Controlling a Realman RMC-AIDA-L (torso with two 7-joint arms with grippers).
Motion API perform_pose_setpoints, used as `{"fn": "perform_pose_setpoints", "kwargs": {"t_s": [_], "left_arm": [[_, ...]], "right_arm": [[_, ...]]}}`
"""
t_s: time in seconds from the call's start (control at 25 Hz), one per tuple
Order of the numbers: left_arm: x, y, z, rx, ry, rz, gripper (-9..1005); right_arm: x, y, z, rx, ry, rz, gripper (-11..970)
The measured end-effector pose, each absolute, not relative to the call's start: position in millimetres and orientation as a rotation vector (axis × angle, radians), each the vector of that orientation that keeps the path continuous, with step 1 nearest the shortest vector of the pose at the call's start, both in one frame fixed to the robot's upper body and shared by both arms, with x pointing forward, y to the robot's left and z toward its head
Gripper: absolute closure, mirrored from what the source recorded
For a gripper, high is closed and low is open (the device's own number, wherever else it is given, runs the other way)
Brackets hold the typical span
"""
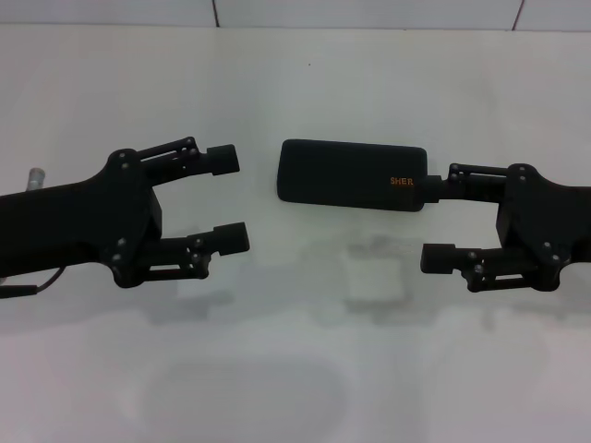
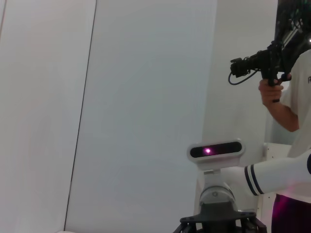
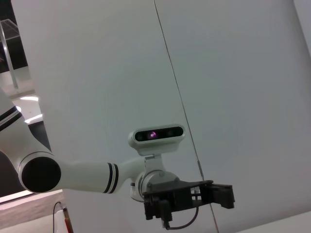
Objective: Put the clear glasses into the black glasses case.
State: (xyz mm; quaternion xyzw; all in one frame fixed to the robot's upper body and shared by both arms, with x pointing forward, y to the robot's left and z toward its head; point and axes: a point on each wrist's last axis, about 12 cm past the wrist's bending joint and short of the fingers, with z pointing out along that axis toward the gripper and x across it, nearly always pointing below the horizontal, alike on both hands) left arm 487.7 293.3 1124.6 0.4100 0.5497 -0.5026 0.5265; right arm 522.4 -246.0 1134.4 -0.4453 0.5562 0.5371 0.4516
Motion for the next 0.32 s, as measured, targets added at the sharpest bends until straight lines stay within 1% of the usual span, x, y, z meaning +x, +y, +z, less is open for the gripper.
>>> {"fn": "perform_pose_setpoints", "kwargs": {"t_s": [0.32], "left_arm": [[488.0, 293.8, 1125.0, 0.980, 1.315, -1.201, 176]], "right_arm": [[523.3, -242.7, 1131.2, -1.090, 1.385, 1.351, 188]]}}
